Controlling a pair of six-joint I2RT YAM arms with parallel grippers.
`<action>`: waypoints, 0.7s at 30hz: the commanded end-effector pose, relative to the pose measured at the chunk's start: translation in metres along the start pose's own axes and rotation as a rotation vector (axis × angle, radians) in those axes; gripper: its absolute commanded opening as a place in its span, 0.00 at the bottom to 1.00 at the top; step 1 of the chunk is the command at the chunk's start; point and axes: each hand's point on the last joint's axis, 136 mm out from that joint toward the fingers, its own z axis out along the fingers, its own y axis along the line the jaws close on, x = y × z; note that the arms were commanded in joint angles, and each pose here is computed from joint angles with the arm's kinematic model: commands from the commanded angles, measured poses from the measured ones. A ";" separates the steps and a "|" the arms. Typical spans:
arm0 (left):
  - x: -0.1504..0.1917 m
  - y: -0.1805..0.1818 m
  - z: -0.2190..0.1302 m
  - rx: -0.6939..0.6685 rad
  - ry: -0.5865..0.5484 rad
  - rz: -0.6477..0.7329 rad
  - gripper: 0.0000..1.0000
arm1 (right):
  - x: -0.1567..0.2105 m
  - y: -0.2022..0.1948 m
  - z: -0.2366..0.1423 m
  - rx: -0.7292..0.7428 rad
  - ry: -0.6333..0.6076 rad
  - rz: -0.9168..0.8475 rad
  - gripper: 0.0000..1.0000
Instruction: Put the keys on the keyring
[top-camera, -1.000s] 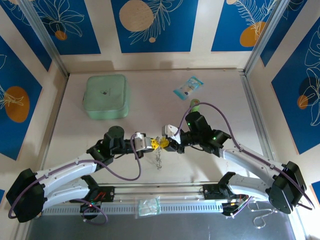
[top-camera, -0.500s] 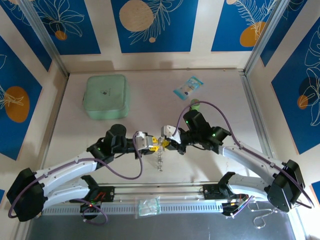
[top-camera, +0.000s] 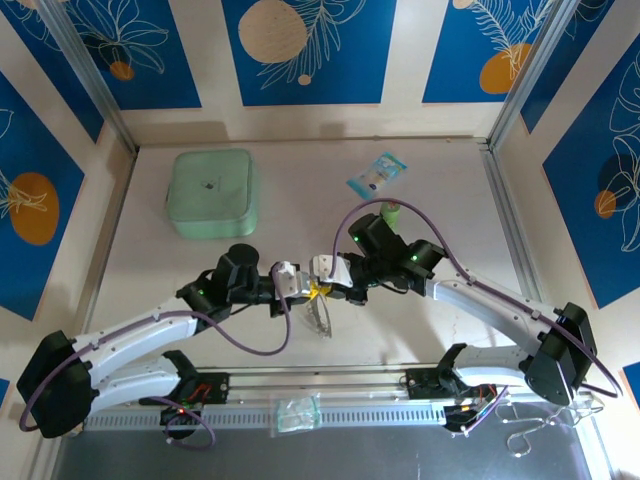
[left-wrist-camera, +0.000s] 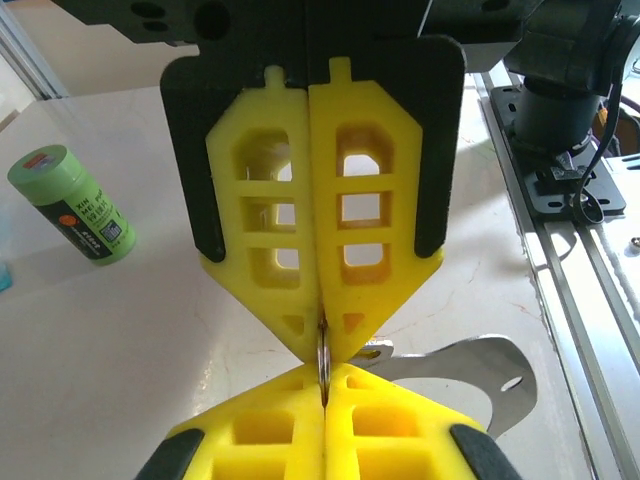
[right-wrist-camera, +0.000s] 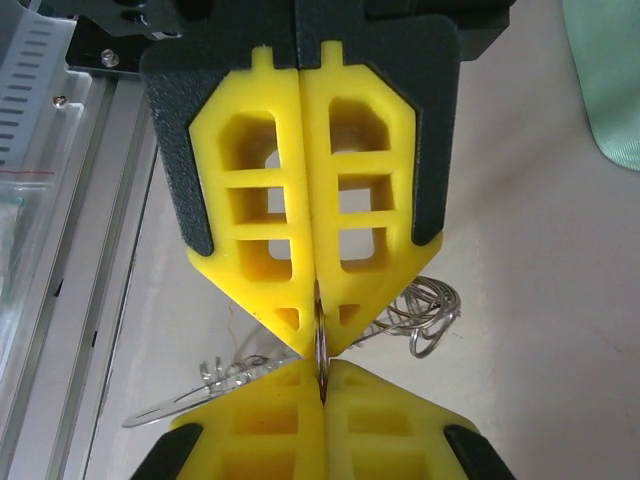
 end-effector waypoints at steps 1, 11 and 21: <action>-0.019 0.006 -0.002 -0.013 -0.043 0.038 0.00 | -0.017 0.002 -0.007 -0.008 -0.070 -0.011 0.03; -0.025 0.002 -0.008 -0.044 -0.169 0.037 0.00 | -0.013 -0.005 -0.024 0.016 -0.336 0.187 0.30; -0.026 -0.003 -0.008 -0.025 -0.205 0.028 0.00 | -0.002 -0.005 -0.021 0.023 -0.341 0.210 0.30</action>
